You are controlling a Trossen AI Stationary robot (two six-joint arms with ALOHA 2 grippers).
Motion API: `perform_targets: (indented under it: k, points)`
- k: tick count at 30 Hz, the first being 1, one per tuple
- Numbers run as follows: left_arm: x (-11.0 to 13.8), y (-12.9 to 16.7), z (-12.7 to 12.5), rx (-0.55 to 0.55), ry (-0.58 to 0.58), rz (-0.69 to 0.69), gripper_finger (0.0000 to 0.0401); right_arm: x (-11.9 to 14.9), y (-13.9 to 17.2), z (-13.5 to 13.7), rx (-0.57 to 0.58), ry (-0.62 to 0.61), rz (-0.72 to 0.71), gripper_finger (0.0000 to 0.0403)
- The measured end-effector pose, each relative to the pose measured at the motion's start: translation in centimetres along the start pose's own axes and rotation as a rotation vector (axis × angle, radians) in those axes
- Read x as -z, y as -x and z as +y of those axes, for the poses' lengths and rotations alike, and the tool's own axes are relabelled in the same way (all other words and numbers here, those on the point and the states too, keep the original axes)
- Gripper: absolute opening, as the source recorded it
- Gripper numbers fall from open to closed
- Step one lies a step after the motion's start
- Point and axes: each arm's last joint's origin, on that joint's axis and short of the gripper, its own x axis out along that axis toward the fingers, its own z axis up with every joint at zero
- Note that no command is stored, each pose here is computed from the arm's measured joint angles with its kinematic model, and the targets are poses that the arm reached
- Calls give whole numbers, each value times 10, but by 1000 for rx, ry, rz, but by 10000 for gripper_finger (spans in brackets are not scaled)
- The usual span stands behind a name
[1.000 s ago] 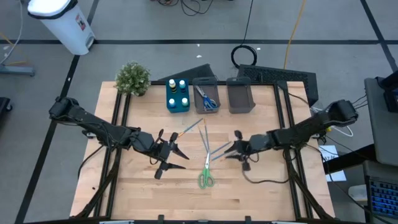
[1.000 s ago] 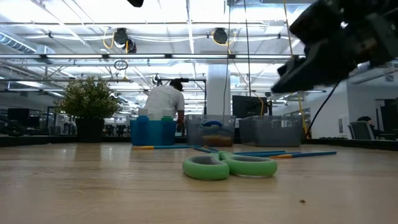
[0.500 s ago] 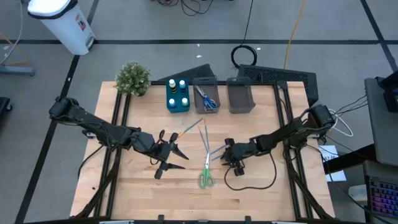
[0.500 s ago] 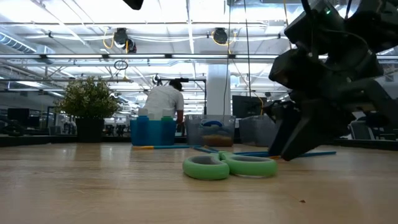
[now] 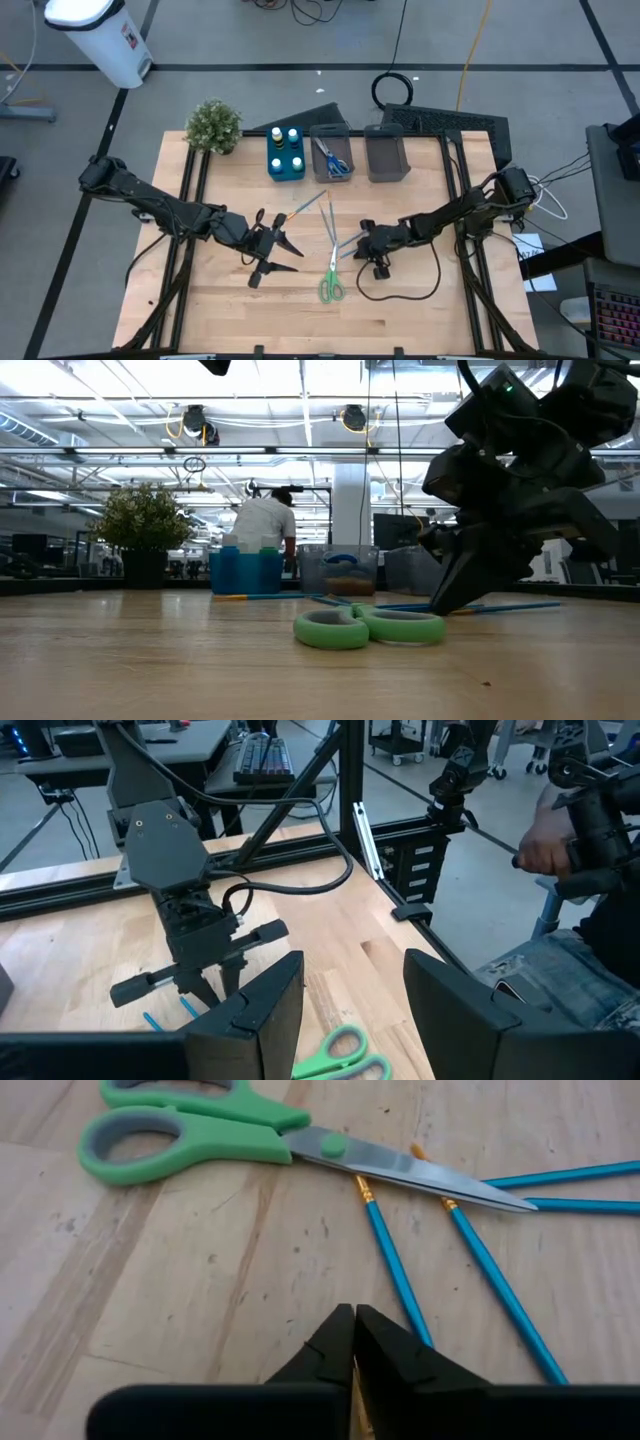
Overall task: Pick & Place Paint Supplies
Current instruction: Put the blue paint brush into the right black bin
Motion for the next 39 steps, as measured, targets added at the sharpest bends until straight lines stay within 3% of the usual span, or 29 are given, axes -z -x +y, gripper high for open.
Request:
perform_targets:
  k: [8,16,31,39]
  points:
    - [0,0,0,0,0,0,182,2,0,0,4,0,13,1]
    - [0,0,0,0,0,0,182,-11,10,0,-5,-50,-104,0]
    - [0,0,0,0,4,-1,182,-61,78,1,-48,-128,-520,0]
    - [0,0,0,0,4,-1,182,-74,118,-16,2,-151,-708,0]
